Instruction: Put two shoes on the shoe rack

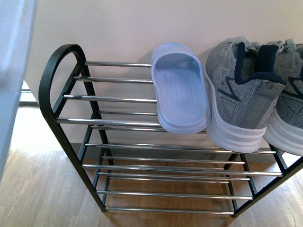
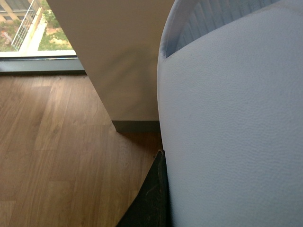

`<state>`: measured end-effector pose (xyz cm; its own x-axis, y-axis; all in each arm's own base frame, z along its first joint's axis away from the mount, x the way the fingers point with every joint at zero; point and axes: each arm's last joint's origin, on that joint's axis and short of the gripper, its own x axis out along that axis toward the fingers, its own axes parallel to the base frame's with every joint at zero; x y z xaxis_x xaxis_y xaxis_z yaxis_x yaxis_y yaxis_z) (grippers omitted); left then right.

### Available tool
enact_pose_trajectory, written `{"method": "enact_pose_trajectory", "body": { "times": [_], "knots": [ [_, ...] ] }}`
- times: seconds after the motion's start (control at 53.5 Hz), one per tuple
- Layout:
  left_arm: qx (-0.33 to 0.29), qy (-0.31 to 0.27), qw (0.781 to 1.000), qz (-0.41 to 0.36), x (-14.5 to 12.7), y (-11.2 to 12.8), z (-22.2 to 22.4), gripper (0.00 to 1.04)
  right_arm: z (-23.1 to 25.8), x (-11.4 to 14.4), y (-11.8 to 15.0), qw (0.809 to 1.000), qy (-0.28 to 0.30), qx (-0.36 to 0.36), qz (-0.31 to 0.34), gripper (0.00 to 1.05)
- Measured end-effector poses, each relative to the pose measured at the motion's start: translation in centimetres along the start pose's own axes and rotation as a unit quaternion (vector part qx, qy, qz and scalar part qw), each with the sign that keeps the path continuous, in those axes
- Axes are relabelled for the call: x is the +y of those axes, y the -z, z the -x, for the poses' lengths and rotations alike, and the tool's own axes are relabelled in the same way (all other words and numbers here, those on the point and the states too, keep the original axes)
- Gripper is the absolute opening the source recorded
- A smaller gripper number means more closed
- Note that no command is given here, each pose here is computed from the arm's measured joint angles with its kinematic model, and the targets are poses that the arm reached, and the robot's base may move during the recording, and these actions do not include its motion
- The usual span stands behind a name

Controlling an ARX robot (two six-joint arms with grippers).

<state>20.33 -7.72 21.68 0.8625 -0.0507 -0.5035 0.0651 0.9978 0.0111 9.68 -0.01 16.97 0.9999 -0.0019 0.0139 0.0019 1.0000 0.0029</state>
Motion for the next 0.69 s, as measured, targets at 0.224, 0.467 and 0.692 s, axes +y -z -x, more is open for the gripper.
{"method": "enact_pose_trajectory", "body": {
  "times": [0.224, 0.467, 0.692],
  "knots": [
    [0.036, 0.008, 0.999, -0.014, 0.5, -1.7, -4.1, 0.02, 0.0, 0.0, 0.0, 1.0, 0.0, 0.0, 0.0, 0.96],
    [0.053, 0.024, 0.996, -0.062, -0.7, -3.0, -7.8, 0.02, 0.0, 0.0, 0.0, 1.0, 0.0, 0.0, 0.0, 0.96],
    [0.07, 0.021, 0.994, -0.084, -1.0, -3.4, -10.4, 0.02, 0.0, 0.0, 0.0, 1.0, 0.0, 0.0, 0.0, 0.96]
  ]
}}
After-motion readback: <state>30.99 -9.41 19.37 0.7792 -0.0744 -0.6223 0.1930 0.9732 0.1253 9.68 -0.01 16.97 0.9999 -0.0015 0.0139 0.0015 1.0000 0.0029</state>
